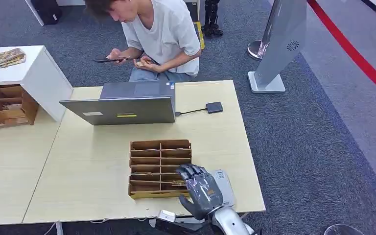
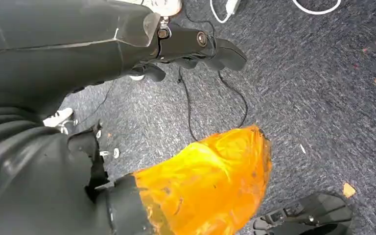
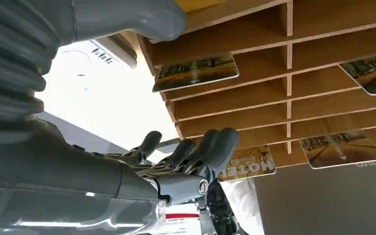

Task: Pass the card to the sensor for recognition and then transmit it.

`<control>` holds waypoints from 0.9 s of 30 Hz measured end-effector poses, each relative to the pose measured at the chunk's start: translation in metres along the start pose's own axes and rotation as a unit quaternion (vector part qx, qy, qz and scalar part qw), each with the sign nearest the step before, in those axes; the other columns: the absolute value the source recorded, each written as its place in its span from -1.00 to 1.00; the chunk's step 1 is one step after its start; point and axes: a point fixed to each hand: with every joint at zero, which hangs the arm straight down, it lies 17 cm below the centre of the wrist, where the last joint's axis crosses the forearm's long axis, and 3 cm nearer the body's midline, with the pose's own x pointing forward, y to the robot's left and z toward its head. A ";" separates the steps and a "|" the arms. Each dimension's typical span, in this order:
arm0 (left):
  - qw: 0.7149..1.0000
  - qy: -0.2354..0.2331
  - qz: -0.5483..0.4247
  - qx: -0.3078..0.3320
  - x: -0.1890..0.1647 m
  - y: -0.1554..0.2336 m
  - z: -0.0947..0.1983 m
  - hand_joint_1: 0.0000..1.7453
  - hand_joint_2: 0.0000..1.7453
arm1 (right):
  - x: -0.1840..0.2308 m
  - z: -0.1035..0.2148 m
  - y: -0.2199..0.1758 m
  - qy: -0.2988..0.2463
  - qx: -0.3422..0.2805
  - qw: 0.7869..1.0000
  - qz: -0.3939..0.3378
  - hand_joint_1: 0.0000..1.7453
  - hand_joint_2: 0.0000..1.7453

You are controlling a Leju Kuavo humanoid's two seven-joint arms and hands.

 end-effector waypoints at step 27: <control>1.000 -0.003 -0.003 -0.001 0.002 0.000 0.000 -1.00 -1.00 | -0.002 -0.001 0.008 0.002 0.013 1.000 0.002 -0.34 1.00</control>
